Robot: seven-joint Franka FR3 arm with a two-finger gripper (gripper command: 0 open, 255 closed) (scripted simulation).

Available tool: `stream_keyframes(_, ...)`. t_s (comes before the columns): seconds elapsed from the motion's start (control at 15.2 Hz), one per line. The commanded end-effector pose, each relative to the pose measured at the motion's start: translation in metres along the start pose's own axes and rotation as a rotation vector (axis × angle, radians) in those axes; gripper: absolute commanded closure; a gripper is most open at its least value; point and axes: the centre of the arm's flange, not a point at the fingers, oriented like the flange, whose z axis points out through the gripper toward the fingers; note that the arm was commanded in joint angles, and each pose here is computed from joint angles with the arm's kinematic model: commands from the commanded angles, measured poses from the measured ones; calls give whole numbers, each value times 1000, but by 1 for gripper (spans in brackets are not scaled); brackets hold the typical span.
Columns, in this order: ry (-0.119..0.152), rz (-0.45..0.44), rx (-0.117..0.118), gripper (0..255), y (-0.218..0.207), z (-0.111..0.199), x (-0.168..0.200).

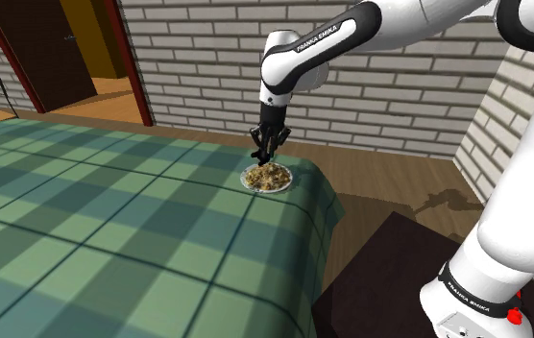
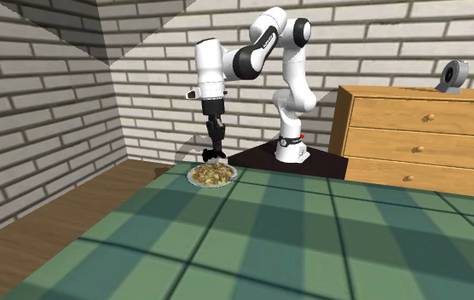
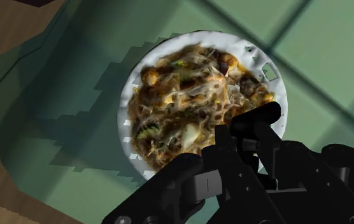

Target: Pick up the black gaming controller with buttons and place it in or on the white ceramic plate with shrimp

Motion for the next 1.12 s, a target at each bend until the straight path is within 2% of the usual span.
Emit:
stream_keyframes(0.0, 1, 0, 0, 255, 2, 10, 1)
stream_keyframes(0.26, 1, 0, 0, 255, 5, 28, 1)
stream_keyframes(0.73, 1, 0, 0, 255, 5, 29, 1)
stream_keyframes(0.79, 1, 0, 0, 0, 5, 28, 1)
stream_keyframes(1.06, 1, 0, 0, 0, 5, 28, 1)
